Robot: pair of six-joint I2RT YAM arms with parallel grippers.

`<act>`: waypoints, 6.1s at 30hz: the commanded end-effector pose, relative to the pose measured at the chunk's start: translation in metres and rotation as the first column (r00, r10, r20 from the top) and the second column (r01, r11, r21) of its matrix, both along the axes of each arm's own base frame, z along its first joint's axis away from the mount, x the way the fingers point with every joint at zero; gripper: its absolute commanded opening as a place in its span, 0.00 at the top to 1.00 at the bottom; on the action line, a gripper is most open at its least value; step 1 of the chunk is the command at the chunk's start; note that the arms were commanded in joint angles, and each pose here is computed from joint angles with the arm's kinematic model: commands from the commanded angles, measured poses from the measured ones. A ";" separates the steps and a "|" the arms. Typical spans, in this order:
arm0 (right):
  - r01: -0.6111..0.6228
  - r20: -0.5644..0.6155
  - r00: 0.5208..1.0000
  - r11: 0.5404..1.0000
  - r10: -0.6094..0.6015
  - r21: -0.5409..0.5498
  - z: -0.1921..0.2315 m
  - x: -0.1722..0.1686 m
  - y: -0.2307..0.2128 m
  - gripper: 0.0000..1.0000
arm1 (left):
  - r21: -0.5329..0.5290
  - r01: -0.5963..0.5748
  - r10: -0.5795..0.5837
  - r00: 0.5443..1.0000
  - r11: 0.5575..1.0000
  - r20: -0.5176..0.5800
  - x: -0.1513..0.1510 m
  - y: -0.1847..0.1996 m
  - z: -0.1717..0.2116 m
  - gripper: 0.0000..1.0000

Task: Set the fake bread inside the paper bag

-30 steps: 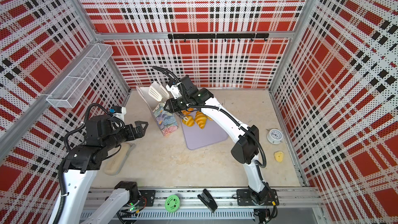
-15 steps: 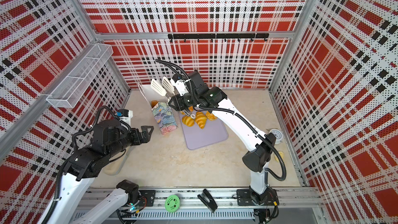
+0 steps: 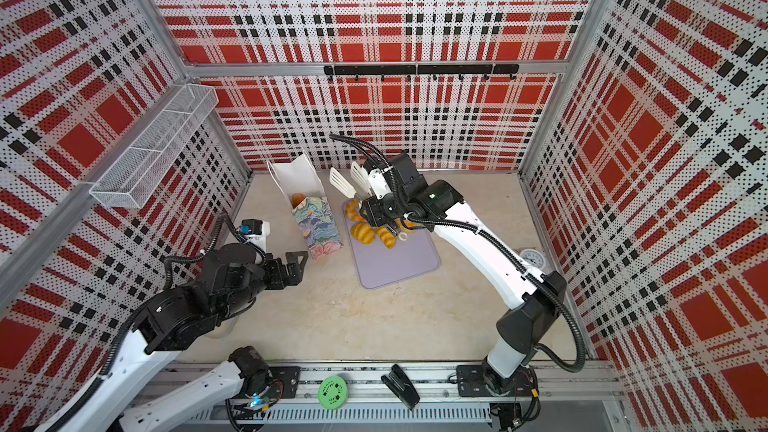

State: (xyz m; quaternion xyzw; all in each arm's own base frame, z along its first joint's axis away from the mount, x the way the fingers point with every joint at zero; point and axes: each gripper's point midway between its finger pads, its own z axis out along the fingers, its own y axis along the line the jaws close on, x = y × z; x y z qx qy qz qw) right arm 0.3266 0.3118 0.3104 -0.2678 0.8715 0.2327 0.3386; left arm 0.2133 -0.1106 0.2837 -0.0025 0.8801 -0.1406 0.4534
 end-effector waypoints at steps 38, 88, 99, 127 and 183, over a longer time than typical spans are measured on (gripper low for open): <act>0.292 -0.070 0.947 0.929 -0.314 -0.226 -0.093 -0.007 -0.150 0.52 | 0.004 0.081 -0.081 0.997 0.997 0.004 0.013 -0.119 -0.051 0.01; 0.203 -0.242 0.918 0.896 -0.314 -0.395 -0.214 -0.010 -0.085 0.49 | 0.021 -0.036 0.038 0.988 0.999 -0.150 -0.008 -0.079 -0.125 0.01; 0.169 -0.250 0.921 0.884 -0.299 -0.435 -0.226 0.002 -0.073 0.55 | 0.031 -0.040 0.044 0.989 0.999 -0.141 -0.006 -0.079 -0.123 0.01; -0.053 -0.332 0.930 0.838 -0.156 -0.543 -0.212 -0.077 -0.129 0.65 | 0.056 -0.032 0.039 0.989 0.998 -0.141 -0.005 -0.083 -0.122 0.01; -0.008 -0.308 0.931 0.833 -0.196 -0.554 -0.230 -0.031 -0.101 0.60 | 0.071 0.056 -0.044 0.987 0.996 -0.157 -0.014 -0.109 -0.128 0.01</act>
